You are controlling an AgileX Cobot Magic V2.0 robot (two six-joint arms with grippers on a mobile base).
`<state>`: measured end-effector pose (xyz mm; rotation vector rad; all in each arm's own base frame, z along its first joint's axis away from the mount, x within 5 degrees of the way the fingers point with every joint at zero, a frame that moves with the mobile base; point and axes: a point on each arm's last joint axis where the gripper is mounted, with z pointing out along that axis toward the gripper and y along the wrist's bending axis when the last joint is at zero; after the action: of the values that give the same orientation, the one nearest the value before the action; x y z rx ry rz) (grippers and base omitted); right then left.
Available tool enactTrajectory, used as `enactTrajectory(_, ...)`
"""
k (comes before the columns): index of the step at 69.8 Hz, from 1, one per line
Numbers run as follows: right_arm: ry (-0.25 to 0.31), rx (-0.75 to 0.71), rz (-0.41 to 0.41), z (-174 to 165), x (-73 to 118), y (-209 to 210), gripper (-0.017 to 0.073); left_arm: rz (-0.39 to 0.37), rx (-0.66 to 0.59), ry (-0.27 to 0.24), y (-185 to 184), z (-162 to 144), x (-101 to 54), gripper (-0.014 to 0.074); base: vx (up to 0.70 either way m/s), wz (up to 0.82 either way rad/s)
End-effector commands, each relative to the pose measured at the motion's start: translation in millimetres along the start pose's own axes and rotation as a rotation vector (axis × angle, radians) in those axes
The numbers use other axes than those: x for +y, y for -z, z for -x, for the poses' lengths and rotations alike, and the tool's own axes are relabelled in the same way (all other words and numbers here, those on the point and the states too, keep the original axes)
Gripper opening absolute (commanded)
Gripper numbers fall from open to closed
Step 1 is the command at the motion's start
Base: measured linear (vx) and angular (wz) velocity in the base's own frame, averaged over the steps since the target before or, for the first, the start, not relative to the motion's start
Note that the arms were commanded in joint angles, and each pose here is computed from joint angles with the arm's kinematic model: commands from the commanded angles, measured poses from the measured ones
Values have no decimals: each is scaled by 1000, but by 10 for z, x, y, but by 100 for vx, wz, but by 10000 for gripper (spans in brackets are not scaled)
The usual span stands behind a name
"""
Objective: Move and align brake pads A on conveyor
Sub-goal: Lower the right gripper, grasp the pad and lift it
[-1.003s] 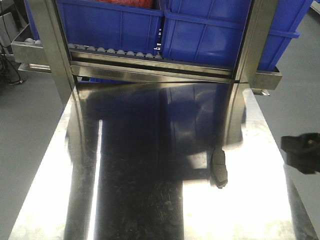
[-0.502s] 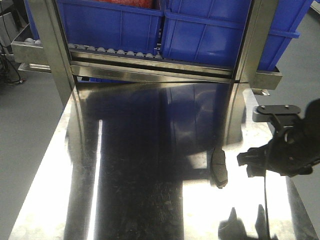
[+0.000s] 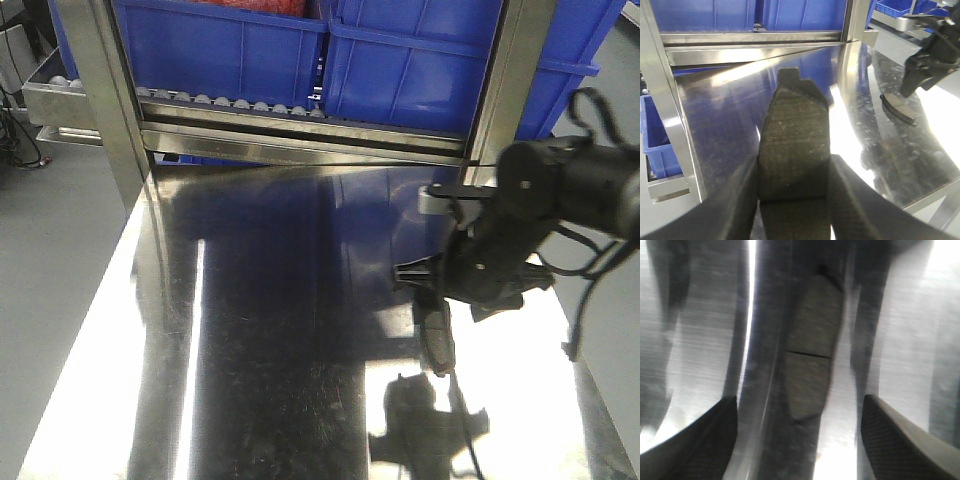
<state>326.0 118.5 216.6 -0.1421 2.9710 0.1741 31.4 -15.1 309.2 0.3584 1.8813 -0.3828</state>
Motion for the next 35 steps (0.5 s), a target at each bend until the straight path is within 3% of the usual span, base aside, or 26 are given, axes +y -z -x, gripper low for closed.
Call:
enactTrajectory(1, 21, -52, -7, 108, 123, 173, 507, -21, -101, 1, 21, 144, -20, -6, 0, 0)
enactTrajectory(17, -24, -6, -107, 194, 70, 91, 507, -20, -99, 1, 21, 142, -20, -6, 0, 0)
enactTrajectory(35, -30, 34, -112, 245, 75, -104, 507, -20, -98, 1, 21, 141, -20, -6, 0, 0)
